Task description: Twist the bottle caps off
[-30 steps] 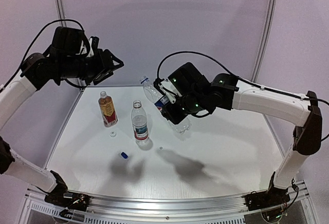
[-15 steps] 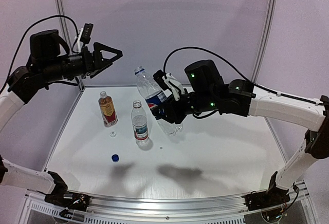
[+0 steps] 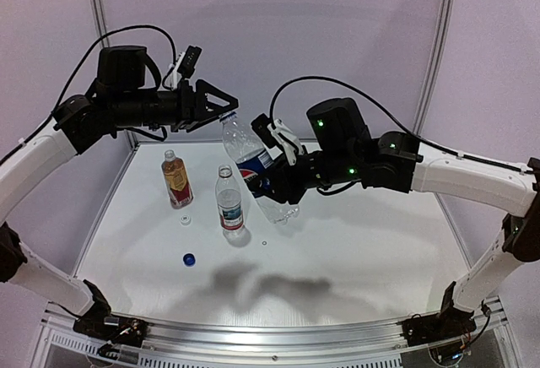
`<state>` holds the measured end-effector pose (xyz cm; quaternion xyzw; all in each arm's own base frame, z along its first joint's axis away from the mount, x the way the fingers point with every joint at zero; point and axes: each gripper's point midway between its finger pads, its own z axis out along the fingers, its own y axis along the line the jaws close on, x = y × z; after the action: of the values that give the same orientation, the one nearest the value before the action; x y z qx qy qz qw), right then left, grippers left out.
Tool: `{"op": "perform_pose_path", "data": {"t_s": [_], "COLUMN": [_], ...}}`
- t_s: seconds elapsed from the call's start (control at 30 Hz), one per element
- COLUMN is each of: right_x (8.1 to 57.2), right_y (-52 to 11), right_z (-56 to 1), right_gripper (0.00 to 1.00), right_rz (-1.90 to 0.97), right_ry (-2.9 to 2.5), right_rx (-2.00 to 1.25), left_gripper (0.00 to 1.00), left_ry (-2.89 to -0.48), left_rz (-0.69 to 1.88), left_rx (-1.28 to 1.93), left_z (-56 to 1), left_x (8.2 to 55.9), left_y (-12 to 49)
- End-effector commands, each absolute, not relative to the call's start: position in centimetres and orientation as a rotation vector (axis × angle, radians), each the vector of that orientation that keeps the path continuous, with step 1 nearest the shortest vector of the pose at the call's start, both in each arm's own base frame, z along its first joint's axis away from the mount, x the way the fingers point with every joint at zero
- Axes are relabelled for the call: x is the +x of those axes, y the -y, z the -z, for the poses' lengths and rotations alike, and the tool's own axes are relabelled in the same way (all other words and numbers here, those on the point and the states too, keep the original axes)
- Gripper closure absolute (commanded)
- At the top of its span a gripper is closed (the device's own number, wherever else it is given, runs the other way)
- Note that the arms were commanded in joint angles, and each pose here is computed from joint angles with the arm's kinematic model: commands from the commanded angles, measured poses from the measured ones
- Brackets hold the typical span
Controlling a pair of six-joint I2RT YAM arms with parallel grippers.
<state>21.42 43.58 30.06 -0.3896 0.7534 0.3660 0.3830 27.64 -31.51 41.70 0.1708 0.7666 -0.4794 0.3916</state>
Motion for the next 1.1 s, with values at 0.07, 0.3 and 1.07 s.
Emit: {"op": "perform_pose_path", "data": {"t_s": [0.07, 0.3, 1.07], "right_x": [21.1, 21.2, 23.8], "right_y": [-43.0, -43.2, -40.0], "right_z": [-31.5, -31.7, -32.7], "right_gripper": [0.65, 0.65, 0.01], "right_rz": [-0.957, -0.956, -0.794], "right_ry": [-1.886, -1.883, -1.887], "right_rx": [-0.980, -0.971, -0.760], "left_gripper": [0.58, 0.59, 0.97], "left_ry": [-1.925, -1.933, -1.894], "left_rz": [1.254, 1.257, 0.752], "left_rx": [0.497, 0.532, 0.330], "left_z": [-42.2, -41.9, -44.7], "left_x": [26.7, 26.3, 27.1], "left_y": [32.7, 33.0, 20.2]}}
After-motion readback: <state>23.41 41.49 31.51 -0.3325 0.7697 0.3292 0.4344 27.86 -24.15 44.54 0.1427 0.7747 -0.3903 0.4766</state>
